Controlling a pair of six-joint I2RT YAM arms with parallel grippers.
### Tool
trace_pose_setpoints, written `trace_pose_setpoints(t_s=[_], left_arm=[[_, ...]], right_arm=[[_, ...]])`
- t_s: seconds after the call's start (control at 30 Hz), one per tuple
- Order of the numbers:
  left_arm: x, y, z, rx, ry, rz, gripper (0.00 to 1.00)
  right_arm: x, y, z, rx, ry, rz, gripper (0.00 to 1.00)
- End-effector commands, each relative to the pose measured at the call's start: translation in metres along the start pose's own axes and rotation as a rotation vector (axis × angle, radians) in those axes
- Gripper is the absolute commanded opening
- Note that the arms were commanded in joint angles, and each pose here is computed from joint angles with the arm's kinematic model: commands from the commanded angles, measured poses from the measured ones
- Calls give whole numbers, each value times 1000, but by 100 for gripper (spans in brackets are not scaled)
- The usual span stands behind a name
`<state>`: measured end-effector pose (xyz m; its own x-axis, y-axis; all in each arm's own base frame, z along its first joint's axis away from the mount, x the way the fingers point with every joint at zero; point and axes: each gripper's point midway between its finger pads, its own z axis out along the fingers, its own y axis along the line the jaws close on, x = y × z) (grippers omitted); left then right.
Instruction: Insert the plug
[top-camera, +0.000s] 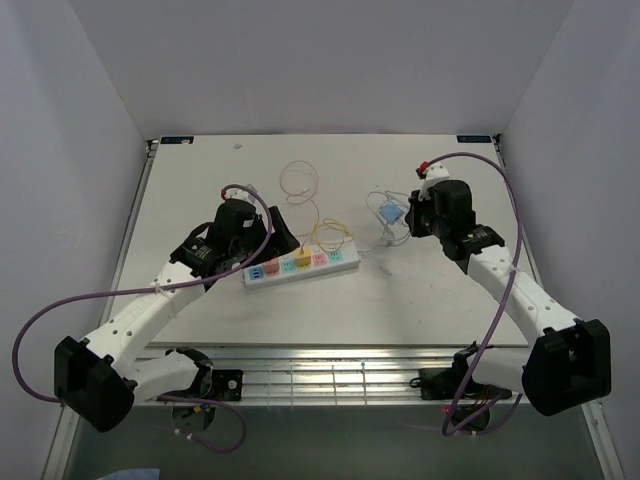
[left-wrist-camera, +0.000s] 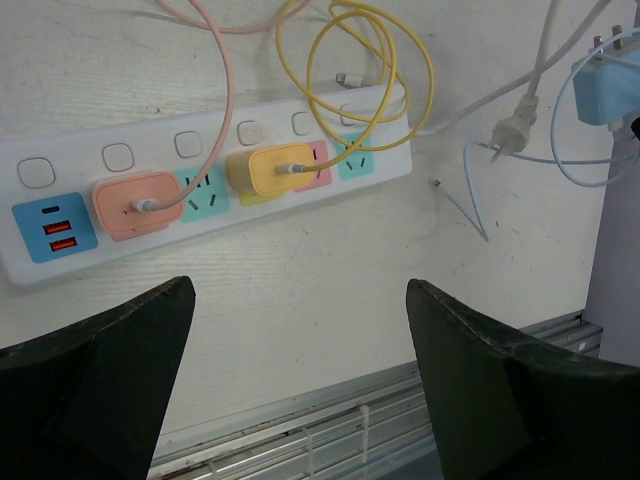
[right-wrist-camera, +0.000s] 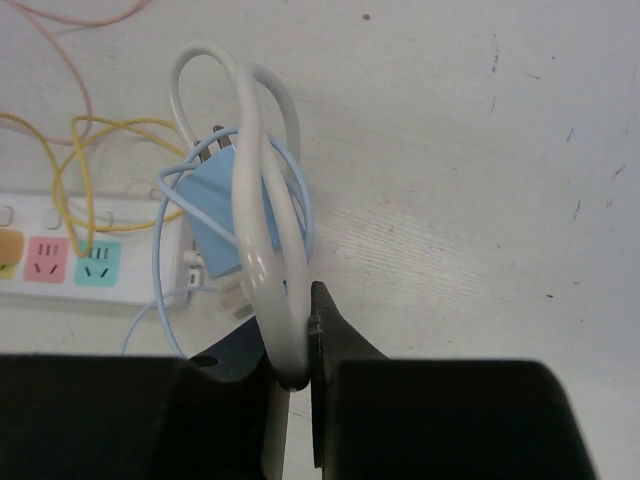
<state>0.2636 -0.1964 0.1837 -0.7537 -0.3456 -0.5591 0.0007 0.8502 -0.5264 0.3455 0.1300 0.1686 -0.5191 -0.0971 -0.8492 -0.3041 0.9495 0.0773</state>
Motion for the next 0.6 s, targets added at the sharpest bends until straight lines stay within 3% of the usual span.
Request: trace_pose_setpoints(t_s=[0.0, 0.17, 0.23, 0.43, 0.57], left_arm=[[-19, -18, -8, 54, -56, 29, 98], [-23, -22, -8, 69, -65, 41, 98], [-21, -21, -7, 64, -59, 46, 98], [-18, -20, -5, 63, -50, 41, 98], [-14, -15, -4, 54, -47, 27, 98]], right_arm=[[-39, 20, -29, -114, -62, -51, 8], [50, -5, -35, 17, 229, 4, 8], [75, 1, -39, -19, 282, 17, 8], [75, 64, -61, -398, 231, 44, 8], [104, 37, -58, -229, 321, 76, 8]])
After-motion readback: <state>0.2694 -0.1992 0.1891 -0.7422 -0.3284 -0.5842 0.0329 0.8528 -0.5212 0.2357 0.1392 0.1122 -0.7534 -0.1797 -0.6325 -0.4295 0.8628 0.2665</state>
